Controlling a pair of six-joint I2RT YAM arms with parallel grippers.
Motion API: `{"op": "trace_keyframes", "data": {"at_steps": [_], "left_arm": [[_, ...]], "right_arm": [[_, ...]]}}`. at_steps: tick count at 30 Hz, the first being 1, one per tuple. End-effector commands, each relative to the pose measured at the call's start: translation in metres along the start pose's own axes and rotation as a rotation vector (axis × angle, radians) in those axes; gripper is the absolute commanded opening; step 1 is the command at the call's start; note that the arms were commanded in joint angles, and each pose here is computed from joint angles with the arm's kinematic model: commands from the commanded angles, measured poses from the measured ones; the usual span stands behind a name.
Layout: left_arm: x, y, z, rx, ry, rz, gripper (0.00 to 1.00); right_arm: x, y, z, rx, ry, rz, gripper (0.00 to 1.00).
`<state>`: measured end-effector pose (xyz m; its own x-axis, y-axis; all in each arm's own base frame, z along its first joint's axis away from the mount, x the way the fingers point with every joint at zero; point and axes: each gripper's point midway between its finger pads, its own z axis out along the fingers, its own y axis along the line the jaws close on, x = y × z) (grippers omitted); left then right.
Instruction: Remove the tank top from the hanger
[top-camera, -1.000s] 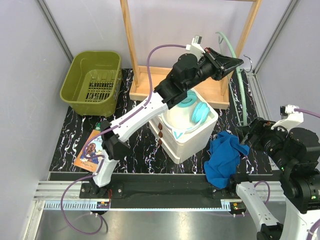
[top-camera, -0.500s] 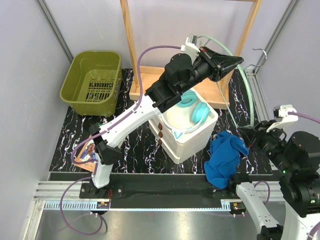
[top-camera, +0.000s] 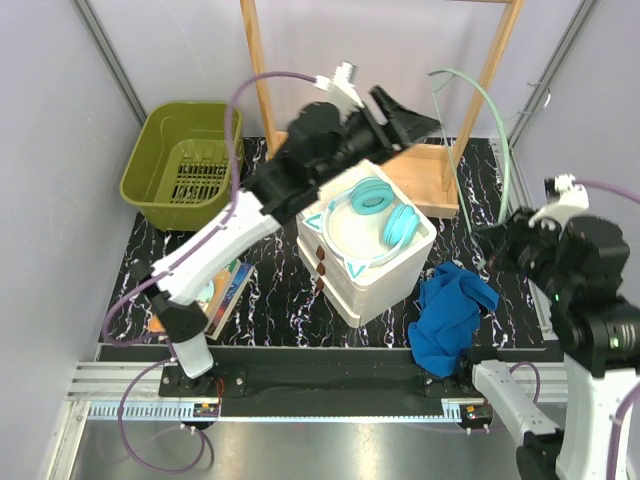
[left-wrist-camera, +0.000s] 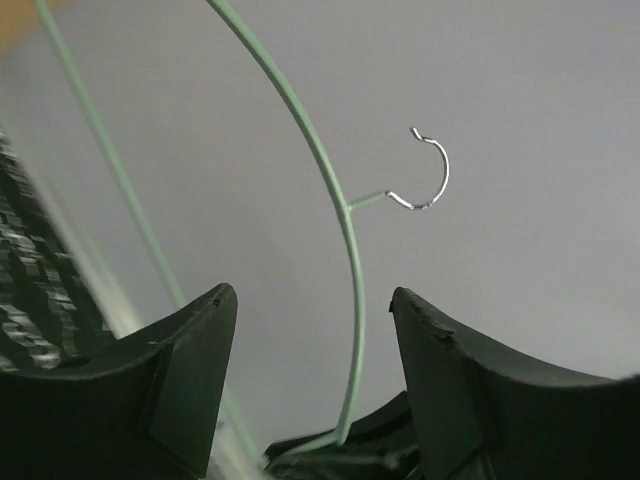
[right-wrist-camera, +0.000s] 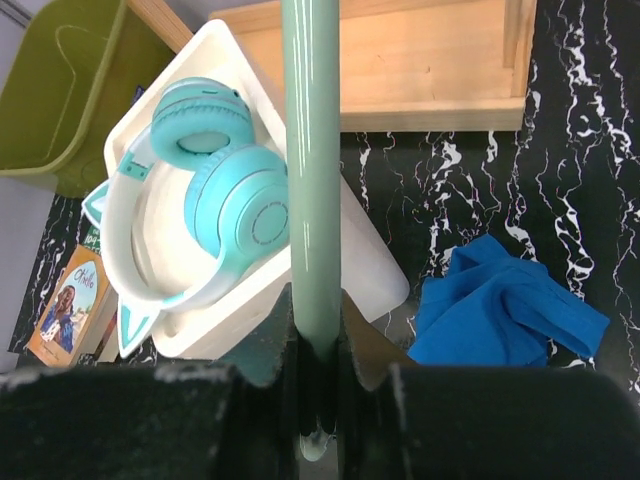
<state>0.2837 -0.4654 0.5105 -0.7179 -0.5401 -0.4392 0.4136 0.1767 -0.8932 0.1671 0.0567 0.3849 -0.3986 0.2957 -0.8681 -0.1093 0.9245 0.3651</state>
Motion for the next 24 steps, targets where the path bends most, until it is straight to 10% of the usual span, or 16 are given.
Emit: {"op": "trace_keyframes", "data": {"at_steps": [1,24], "left_arm": [[-0.065,-0.028,-0.075,0.002,-0.150,0.329,0.69],[-0.125,0.123,-0.211,-0.510,-0.112,0.960,0.86]], "right_arm": [[-0.047,0.011,0.027,-0.020,-0.082,0.004,0.00],[-0.159,0.047,0.187,-0.157,-0.084,-0.028,0.00]]}}
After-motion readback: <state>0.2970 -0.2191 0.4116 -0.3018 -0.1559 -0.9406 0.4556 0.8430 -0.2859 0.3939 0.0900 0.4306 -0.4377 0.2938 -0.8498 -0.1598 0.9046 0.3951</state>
